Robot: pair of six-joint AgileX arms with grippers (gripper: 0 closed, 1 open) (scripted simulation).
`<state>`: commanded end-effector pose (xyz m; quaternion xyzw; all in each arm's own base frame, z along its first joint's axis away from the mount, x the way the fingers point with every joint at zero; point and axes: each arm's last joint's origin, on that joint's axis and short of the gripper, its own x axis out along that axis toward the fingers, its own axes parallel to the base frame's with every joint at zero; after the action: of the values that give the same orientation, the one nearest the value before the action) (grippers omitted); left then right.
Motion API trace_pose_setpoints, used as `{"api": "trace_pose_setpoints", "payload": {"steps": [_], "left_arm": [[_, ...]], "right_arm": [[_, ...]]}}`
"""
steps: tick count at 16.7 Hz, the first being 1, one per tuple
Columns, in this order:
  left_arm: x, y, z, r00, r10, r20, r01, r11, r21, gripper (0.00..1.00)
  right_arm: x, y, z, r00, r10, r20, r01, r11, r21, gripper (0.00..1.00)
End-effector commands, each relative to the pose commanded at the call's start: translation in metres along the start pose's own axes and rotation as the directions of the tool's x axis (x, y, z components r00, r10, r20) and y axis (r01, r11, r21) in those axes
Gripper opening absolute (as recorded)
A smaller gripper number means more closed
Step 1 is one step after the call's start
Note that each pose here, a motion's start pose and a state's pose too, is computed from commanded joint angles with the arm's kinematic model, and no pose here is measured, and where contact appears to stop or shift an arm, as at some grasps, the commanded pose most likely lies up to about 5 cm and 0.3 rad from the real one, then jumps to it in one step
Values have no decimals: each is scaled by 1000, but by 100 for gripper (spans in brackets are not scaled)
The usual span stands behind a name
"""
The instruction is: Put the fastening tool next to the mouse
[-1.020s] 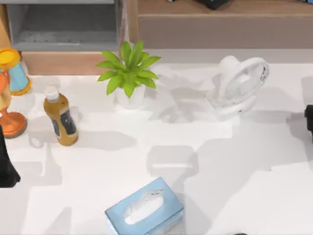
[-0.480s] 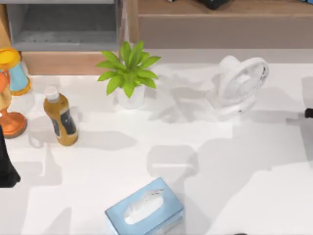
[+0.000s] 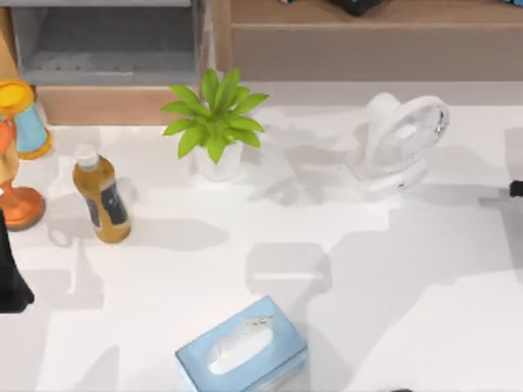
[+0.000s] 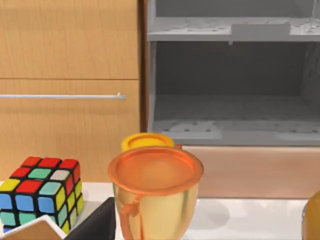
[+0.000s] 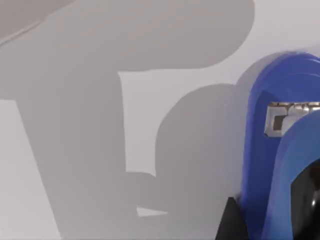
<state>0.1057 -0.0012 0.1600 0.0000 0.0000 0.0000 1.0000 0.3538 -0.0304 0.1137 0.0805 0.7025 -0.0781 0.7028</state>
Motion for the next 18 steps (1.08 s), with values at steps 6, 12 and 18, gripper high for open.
{"api": "trace_pose_setpoints", "payload": {"steps": [6,12,18], "left_arm": [[0,0,0,1000,0,0,0,1000,0,100],[0,0,0,1000,0,0,0,1000,0,100],[0,0,0,1000,0,0,0,1000,0,100]], "right_arm": [[-15,0,0,1000,-4,-5,4,1000,-2,0],[-29,0,0,1000,-4,-2,4,1000,-1,0],[-54,48,-24,998,56,-21,-55,998,27,0]]}}
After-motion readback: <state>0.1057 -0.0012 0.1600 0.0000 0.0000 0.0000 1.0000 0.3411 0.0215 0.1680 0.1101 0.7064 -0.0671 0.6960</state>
